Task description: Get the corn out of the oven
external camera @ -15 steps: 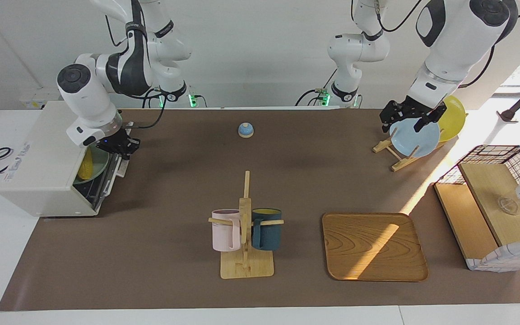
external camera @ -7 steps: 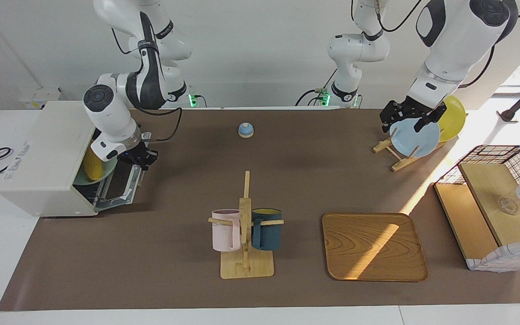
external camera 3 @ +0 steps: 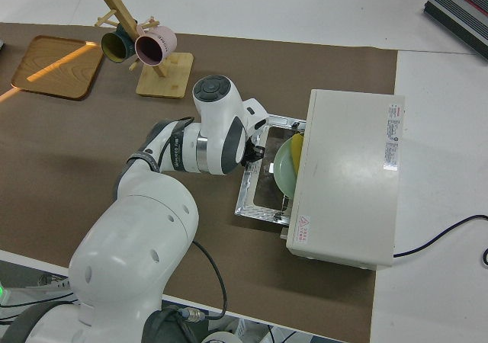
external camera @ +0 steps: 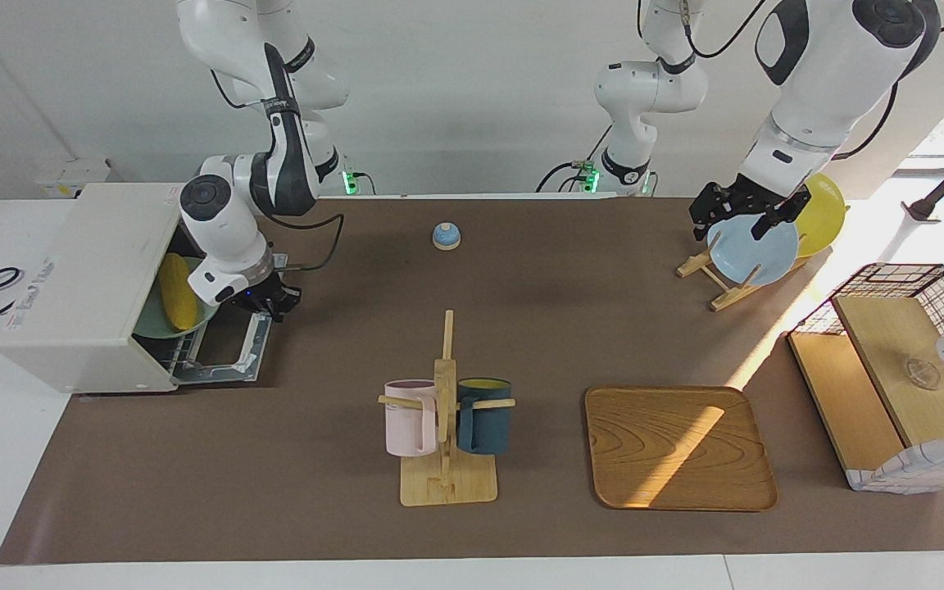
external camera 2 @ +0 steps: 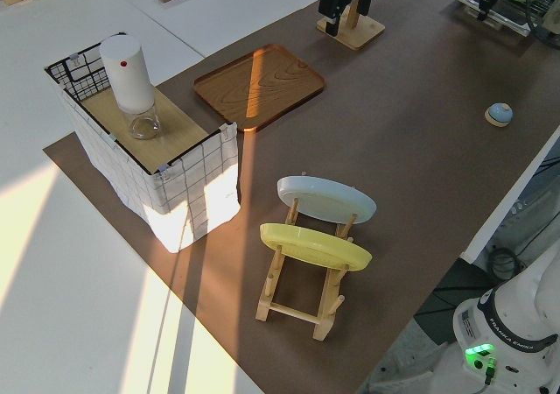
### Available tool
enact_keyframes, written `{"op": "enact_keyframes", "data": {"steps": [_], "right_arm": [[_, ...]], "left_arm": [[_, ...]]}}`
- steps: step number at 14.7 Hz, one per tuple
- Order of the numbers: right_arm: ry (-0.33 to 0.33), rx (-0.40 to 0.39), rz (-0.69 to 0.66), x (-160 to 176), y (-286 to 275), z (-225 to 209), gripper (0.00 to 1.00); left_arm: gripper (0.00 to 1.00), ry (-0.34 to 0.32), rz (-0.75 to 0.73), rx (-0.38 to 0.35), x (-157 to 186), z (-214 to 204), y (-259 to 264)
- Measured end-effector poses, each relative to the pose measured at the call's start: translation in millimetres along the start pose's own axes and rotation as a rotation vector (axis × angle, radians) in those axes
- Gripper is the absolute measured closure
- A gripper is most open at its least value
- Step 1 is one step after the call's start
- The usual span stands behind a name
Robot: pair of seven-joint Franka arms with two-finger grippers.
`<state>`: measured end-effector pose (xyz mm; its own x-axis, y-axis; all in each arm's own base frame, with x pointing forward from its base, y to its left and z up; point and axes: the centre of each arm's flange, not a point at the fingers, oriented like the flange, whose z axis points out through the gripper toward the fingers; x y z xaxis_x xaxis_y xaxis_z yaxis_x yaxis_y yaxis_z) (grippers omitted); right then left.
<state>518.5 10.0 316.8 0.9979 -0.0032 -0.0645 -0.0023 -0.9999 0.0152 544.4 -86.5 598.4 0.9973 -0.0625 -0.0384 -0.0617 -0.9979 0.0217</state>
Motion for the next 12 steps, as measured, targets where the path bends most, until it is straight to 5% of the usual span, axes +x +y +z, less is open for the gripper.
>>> {"op": "enact_keyframes", "data": {"steps": [5,8,12], "right_arm": [[-0.009,-0.002,0.005,2,-8,-4,0.99],[-0.022,-0.006,-0.004,9,-27,-25,0.76],[-0.069,-0.013,0.024,17,-16,-78,0.62]], "left_arm": [[0.00,0.000,0.000,0.000,0,0,0],[0.00,0.000,0.000,0.000,0,0,0],[0.00,0.000,0.000,0.000,0,0,0]]}}
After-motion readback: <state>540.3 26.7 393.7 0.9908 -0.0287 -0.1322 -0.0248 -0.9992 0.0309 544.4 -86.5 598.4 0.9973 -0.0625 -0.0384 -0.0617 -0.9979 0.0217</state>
